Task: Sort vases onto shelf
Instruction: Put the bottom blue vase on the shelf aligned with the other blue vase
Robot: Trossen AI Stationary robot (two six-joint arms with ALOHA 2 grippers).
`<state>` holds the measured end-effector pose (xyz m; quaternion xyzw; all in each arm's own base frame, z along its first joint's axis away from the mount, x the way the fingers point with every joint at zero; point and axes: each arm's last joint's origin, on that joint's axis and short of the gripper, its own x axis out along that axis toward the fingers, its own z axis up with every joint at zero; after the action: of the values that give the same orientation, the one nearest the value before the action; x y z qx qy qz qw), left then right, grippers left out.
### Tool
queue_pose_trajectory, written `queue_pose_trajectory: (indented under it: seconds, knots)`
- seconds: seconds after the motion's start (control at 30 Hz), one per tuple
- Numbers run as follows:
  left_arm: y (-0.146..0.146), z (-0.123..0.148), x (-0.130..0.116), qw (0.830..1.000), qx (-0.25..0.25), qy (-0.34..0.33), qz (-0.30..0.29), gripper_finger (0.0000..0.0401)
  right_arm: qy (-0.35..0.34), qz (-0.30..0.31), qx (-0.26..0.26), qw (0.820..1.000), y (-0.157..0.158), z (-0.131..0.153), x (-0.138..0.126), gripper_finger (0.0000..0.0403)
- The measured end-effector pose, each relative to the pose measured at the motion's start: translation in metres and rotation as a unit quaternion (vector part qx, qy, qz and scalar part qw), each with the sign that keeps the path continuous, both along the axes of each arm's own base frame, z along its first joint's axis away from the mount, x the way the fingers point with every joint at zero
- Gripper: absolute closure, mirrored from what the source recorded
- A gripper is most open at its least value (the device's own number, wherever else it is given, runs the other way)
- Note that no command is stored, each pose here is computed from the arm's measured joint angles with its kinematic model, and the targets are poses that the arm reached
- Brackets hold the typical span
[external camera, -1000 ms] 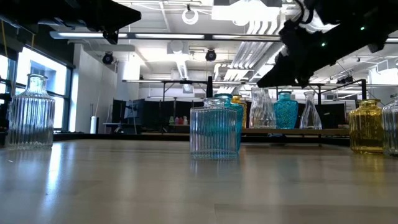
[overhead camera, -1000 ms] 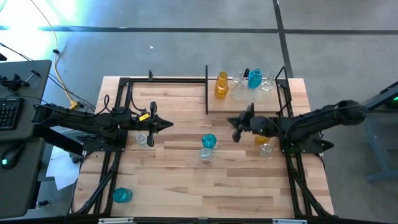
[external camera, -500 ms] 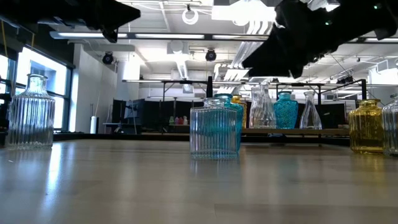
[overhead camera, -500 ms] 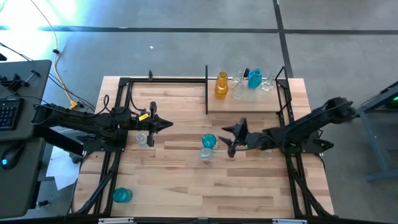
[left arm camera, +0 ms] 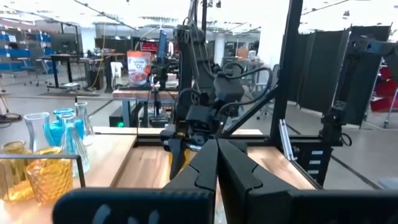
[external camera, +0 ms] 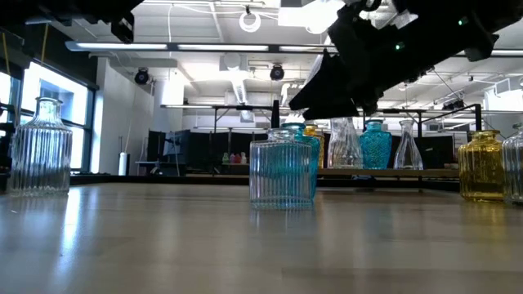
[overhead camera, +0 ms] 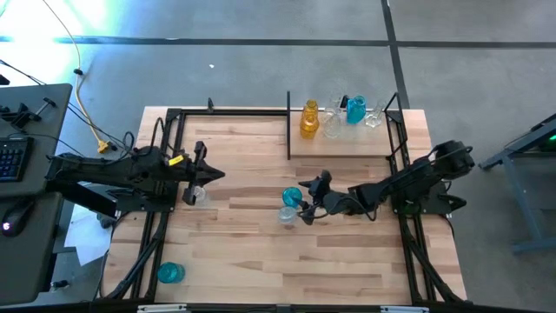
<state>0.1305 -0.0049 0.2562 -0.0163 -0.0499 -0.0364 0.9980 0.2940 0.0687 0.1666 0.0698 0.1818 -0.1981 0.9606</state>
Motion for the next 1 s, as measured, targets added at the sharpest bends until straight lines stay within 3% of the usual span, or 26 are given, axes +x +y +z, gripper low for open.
queue_pose_trajectory:
  seconds: [0.47,0.6,0.83,1.0]
  knots:
    - [0.000,-0.002,-0.004,1.000,0.000,-0.007,0.000,0.0401,-0.005,0.012,0.009,1.000,0.000,-0.015,0.009,0.0139]
    - [0.000,-0.004,-0.004,1.000,-0.018,0.004,-0.003,0.0401,-0.007,0.022,-0.010,1.000,0.000,-0.012,0.009,0.0139]
    - [-0.012,0.011,-0.002,0.988,-0.048,0.116,-0.087,0.0401,-0.019,0.040,-0.039,0.998,0.000,0.010,0.003,0.0139]
    - [-0.030,0.027,0.009,0.961,-0.055,0.247,-0.113,0.0401,-0.003,0.052,-0.045,0.998,0.008,0.017,-0.007,0.0148]
